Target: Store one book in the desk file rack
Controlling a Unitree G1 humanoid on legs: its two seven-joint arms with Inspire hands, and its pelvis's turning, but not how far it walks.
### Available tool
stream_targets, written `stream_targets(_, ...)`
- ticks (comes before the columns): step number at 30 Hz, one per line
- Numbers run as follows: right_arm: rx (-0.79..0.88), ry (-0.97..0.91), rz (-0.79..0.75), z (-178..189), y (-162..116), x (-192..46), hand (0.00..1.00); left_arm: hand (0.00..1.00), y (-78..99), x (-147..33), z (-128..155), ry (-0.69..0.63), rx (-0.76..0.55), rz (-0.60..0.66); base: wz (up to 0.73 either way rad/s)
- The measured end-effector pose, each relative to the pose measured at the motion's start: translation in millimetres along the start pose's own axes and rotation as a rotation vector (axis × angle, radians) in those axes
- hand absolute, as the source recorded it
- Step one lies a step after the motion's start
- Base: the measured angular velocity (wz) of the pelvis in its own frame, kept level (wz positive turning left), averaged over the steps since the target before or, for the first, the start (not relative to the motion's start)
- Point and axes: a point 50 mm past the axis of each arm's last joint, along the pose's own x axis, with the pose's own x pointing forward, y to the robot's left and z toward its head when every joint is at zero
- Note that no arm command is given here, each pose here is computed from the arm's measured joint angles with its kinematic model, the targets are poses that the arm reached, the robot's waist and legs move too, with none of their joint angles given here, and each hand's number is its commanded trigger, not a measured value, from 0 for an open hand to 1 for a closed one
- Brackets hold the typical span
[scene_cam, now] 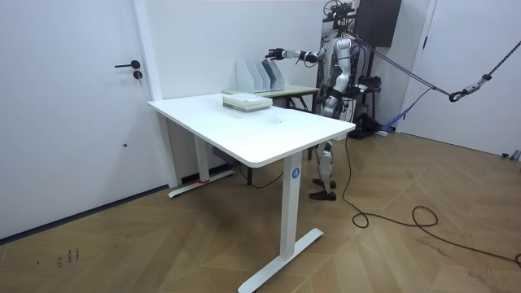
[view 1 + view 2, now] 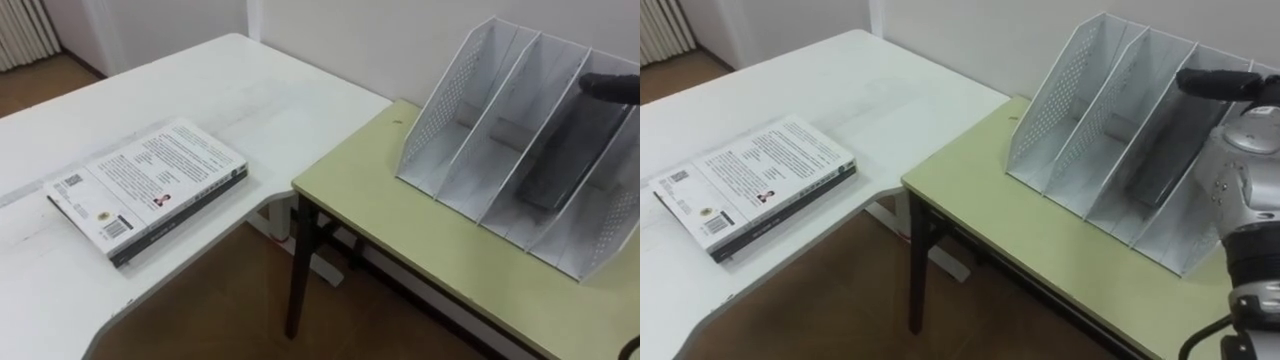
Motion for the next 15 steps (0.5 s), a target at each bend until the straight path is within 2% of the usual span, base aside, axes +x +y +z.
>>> stream_targets(6, 0.046, -0.069, 0.150, 25, 20, -8, 0.00, 0.00, 4.8, -1.6, 0, -0.004, -0.012, 0.016, -0.06)
stream_targets(9, 0.047, -0.182, 0.319, 47, 39, -26, 0.00, 0.00, 6.3, -1.9, 1, -0.006, -0.007, 0.020, -0.04)
stream_targets(11, 0.072, -0.264, 0.495, 64, 53, -46, 0.00, 0.00, 6.1, -1.5, 4, -0.012, 0.009, 0.019, -0.11)
stream_targets(15, 0.093, -0.358, 0.796, 71, 68, -81, 0.00, 0.00, 8.3, -2.2, 6, -0.019, 0.017, 0.023, -0.09)
